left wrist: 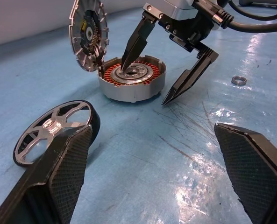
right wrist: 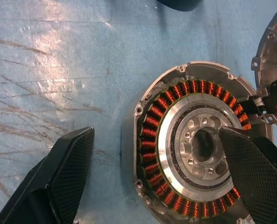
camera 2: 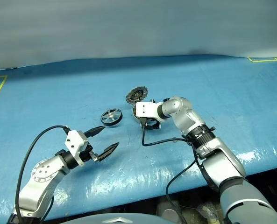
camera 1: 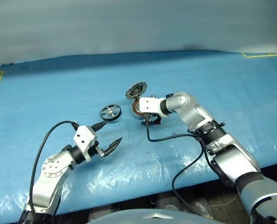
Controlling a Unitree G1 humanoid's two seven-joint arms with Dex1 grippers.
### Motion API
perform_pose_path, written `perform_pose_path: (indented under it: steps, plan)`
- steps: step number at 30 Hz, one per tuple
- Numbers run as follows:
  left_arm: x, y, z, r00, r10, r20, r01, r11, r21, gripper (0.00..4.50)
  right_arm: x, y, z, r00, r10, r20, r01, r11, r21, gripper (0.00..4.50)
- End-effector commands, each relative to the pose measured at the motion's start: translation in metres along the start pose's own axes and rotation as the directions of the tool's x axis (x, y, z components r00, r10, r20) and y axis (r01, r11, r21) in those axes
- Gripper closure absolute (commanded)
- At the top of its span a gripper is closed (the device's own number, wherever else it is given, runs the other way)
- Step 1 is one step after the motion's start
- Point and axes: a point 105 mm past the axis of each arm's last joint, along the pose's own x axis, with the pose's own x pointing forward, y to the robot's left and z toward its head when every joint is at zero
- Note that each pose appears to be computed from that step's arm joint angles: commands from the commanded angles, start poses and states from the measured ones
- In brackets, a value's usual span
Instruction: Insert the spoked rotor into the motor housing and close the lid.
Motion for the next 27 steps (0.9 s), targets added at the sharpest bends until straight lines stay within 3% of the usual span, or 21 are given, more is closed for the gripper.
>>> perform_pose_path:
  steps: [1, 5, 15, 18, 22, 27]
  plan:
    - [0.001, -0.005, 0.012, 0.999, -0.016, 0.038, 0.014, 0.999, 0.04, 0.0, -0.01, -0.006, 0.005, 0.999, -0.032, 0.038, 0.032, 0.999, -0.005, 0.02]
    - [0.001, -0.004, 0.009, 0.999, -0.02, 0.03, 0.019, 0.999, 0.037, 0.0, -0.013, -0.006, 0.009, 0.997, -0.034, 0.07, 0.032, 0.999, 0.031, 0.02]
    - [0.004, -0.006, 0.007, 0.999, -0.032, 0.026, 0.031, 0.999, 0.039, 0.0, -0.001, 0.002, 0.0, 1.0, -0.014, 0.007, 0.014, 1.0, 0.01, 0.02]
    - [0.005, -0.006, 0.006, 0.999, -0.032, 0.025, 0.031, 0.999, 0.039, 0.0, 0.001, 0.002, -0.007, 0.999, -0.003, -0.036, 0.002, 1.0, -0.004, 0.6]
    - [0.005, -0.007, 0.005, 0.999, -0.033, 0.024, 0.032, 0.999, 0.031, 0.0, 0.002, 0.003, -0.008, 0.997, -0.007, -0.073, 0.003, 0.998, -0.06, 1.92]
    - [0.006, -0.009, 0.003, 0.999, -0.032, 0.02, 0.032, 0.999, 0.026, 0.0, 0.001, 0.012, 0.017, 1.0, 0.011, 0.002, -0.01, 0.999, -0.052, 1.92]
